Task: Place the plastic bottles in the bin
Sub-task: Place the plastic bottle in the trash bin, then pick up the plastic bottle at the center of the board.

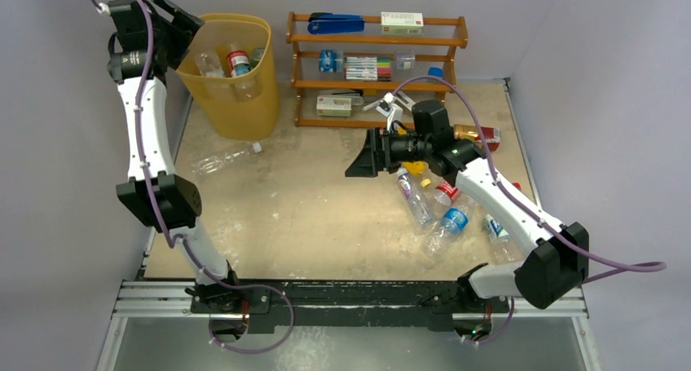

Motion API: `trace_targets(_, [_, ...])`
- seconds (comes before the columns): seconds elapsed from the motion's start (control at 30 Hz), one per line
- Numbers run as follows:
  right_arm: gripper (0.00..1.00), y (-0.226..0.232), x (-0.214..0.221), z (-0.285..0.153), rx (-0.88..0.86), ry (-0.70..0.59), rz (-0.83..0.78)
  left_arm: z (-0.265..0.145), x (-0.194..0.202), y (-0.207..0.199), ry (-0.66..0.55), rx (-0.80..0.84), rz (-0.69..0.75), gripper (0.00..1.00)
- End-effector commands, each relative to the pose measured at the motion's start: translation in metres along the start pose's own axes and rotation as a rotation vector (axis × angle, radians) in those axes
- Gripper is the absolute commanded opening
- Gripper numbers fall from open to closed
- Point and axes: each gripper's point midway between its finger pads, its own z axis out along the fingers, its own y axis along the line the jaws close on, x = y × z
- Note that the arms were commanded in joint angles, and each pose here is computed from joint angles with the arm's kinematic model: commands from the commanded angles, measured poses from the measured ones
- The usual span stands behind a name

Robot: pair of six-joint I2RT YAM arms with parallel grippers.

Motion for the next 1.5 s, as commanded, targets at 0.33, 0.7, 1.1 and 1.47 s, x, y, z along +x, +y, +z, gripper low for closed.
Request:
trace_targets(0.33, [0.94, -0.001, -0.042, 0.004, 0.057, -0.074, -0.027, -0.113, 0.038, -0.046, 0.106, 0.242, 0.035, 0.83])
trace_targets(0.7, [0.95, -0.04, -0.055, -0.013, 0.245, -0.131, -0.007, -0.11, 0.171, -0.044, 0.347, 0.219, 0.149, 0.84])
trace_targets(1.1, [1.0, -0.122, -0.039, -0.06, 0.464, -0.186, 0.172, -0.128, 0.362, -0.033, 0.613, 0.265, 0.277, 0.85])
trace_targets(1.47, [1.0, -0.167, -0.021, -0.095, 0.693, -0.228, 0.275, -0.152, 0.425, -0.01, 0.762, 0.29, 0.366, 0.86])
